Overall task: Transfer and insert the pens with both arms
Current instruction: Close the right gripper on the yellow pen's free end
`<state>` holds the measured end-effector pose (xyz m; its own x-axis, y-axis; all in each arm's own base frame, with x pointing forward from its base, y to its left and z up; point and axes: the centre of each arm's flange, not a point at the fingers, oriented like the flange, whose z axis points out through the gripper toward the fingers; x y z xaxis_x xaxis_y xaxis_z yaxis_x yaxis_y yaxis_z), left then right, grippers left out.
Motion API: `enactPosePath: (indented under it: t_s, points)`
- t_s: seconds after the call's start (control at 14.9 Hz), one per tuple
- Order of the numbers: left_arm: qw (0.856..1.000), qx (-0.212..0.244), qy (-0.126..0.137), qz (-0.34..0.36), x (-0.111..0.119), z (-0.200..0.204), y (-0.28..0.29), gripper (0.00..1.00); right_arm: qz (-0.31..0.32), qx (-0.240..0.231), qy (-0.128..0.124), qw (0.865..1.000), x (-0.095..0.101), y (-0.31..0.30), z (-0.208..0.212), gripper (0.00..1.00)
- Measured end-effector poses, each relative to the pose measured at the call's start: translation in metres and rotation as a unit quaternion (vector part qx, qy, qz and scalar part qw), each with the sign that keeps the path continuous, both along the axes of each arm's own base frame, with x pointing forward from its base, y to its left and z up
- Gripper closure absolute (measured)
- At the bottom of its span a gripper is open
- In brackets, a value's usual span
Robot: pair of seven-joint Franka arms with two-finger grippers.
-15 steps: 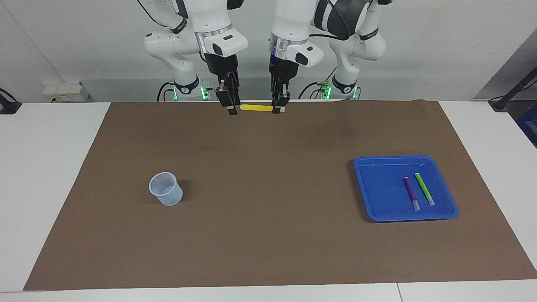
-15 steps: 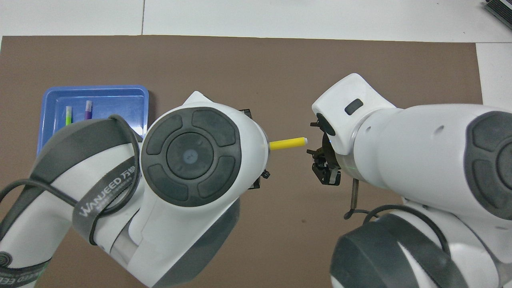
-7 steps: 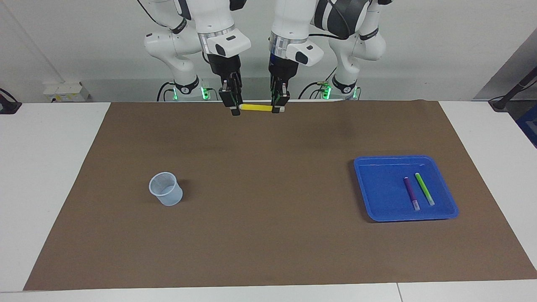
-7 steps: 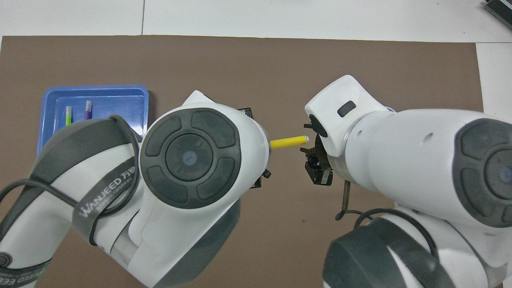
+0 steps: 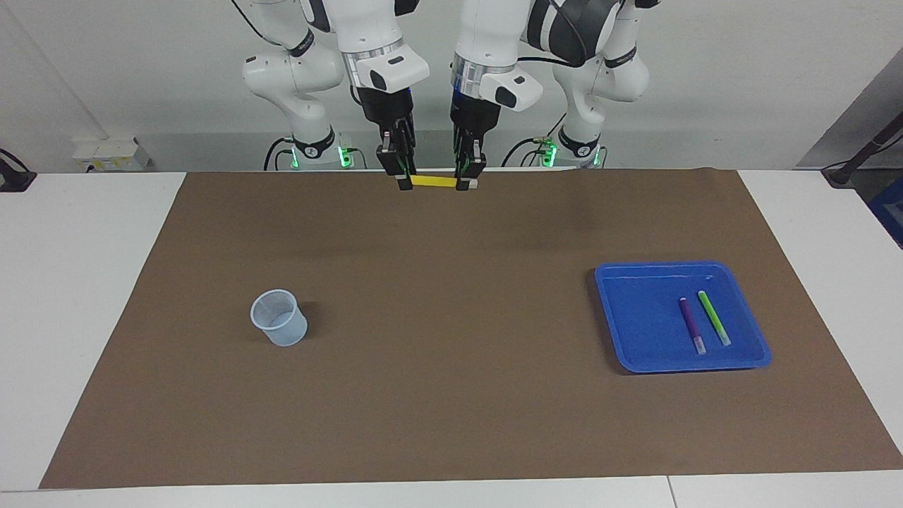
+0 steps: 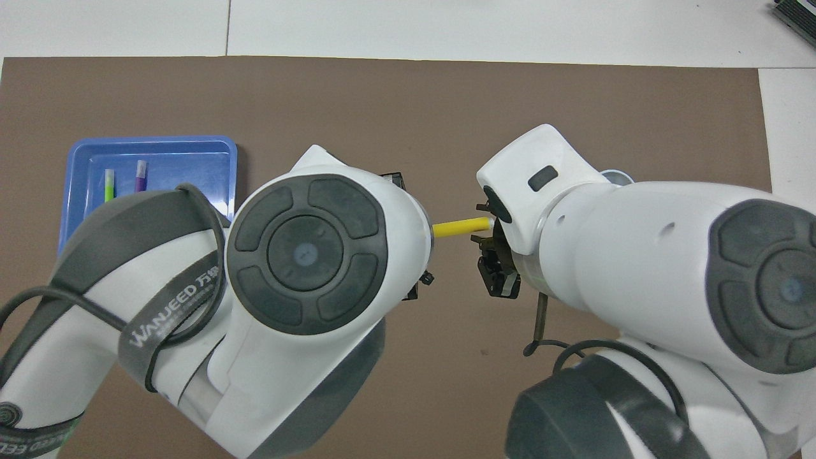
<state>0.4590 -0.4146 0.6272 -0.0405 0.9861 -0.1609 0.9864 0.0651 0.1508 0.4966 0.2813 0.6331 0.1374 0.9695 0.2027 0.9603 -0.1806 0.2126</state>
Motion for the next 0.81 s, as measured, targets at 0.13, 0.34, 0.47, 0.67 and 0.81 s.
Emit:
enactPosePath:
  t_s: [0.13, 0.34, 0.47, 0.67, 0.81]
  points:
    - [1.0, 0.0, 0.0, 0.0, 0.0, 0.0, 0.0, 0.82, 0.0, 0.0, 0.0, 1.0, 0.0, 0.0, -0.0001, 0.67]
    - [1.0, -0.001, -0.001, 0.0, 0.0002, 0.0003, -0.0002, 0.82, 0.0, 0.0, 0.001, 1.0, 0.0003, 0.0, -0.0014, 0.7]
    - [1.0, 0.0, -0.006, 0.0, 0.0011, 0.0007, -0.0003, 0.82, -0.001, 0.0, 0.0, 1.0, 0.0012, -0.0002, -0.002, 0.74]
    - [1.0, 0.006, -0.017, -0.007, 0.0018, 0.0011, -0.0012, 0.82, 0.0, 0.0, 0.0, 1.0, 0.002, -0.0006, -0.0035, 0.78]
    - [1.0, 0.006, -0.019, -0.009, 0.0019, 0.0009, -0.0018, 0.82, 0.0, 0.0, 0.0, 1.0, 0.0023, -0.0012, -0.0037, 0.78]
